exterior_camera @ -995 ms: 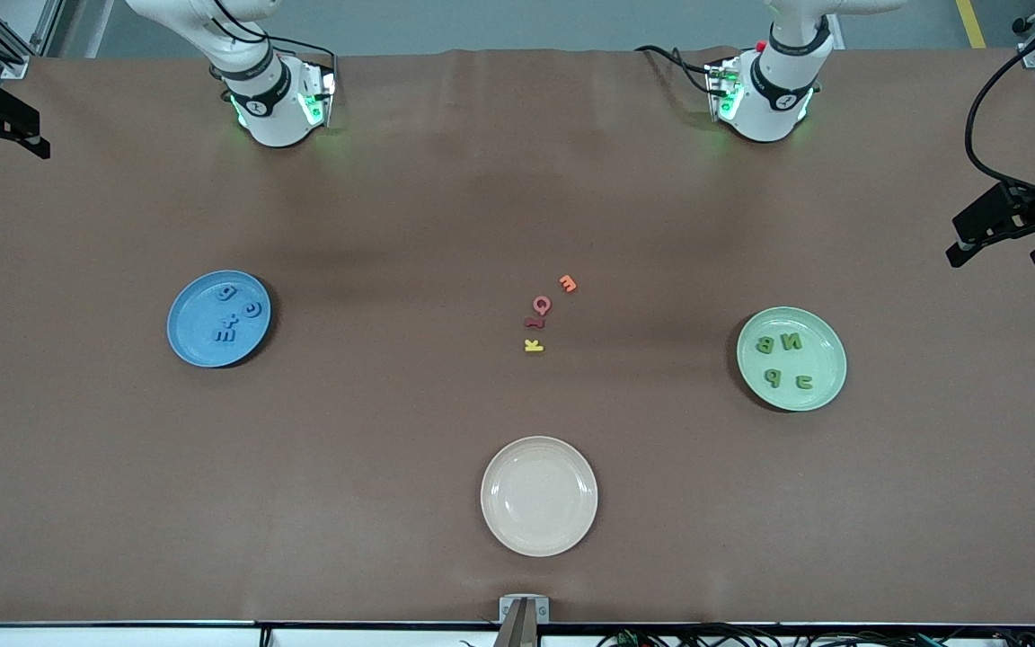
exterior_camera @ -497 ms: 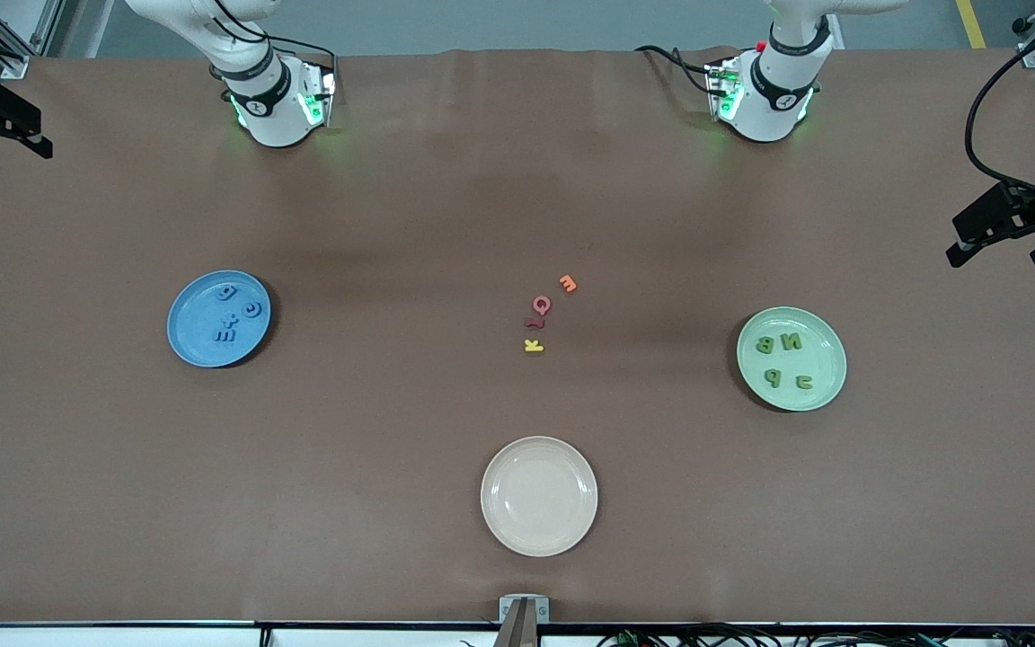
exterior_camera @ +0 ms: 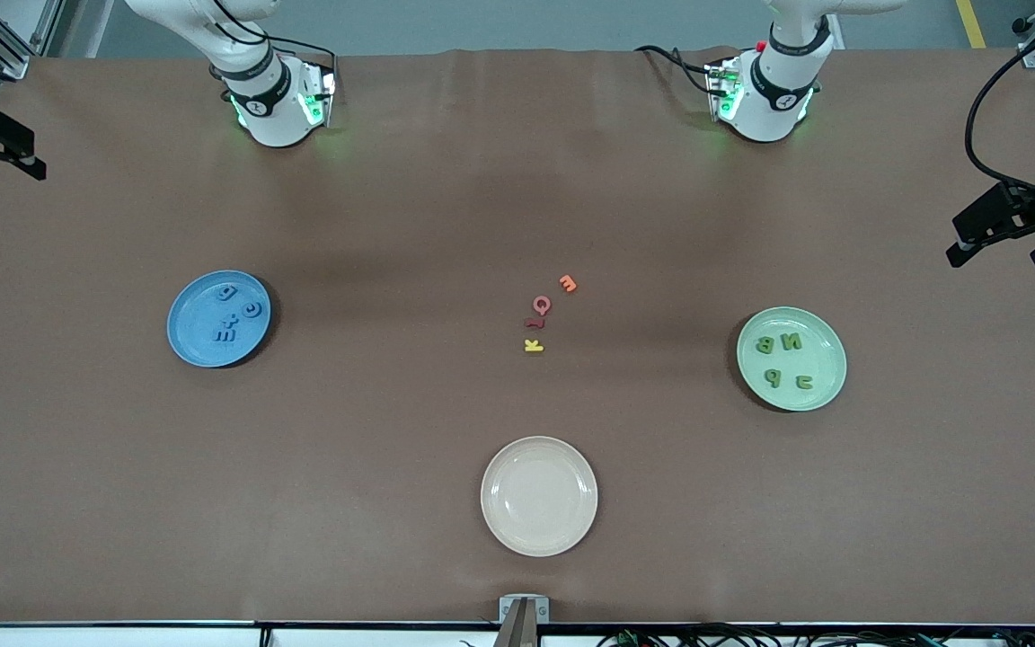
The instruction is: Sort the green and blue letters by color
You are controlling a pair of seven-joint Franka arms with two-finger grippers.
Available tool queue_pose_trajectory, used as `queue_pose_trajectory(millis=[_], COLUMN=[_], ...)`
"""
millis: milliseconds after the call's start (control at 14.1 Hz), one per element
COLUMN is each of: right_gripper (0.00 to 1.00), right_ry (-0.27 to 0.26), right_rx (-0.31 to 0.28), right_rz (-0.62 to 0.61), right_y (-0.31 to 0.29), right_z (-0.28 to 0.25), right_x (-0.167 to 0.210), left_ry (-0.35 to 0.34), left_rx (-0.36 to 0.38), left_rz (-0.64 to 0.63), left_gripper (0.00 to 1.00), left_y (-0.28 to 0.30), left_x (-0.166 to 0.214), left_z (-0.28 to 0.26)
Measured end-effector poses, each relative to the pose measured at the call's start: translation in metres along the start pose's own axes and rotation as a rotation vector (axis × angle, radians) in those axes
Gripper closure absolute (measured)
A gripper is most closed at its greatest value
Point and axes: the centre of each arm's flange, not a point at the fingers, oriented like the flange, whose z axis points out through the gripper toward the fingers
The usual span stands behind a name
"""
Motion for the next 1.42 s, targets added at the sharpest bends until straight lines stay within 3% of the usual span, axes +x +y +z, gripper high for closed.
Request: queue_pose_trajectory(millis=[853, 1208, 1421], right_gripper=[0.00, 0.00, 0.00], right_ry=[-0.035, -0.027, -0.023], right_rx=[0.027, 0.027, 0.033], right_rz=[0.043, 0.047, 0.044], right_y=[0.007, 0.009, 0.007], right_z=[0.013, 0.013, 0.012], right_x=[0.005, 0.006, 0.005], left_ry=[0.000, -0.001, -0.037], left_rx=[0.000, 0.000, 0.000], left_rz=[-0.001, -0.001, 0.002], left_gripper=[0.00, 0.00, 0.00], left_y=[0.000, 0.000, 0.001], left_x=[0.000, 0.000, -0.004], left_z=[0.000, 0.000, 0.003])
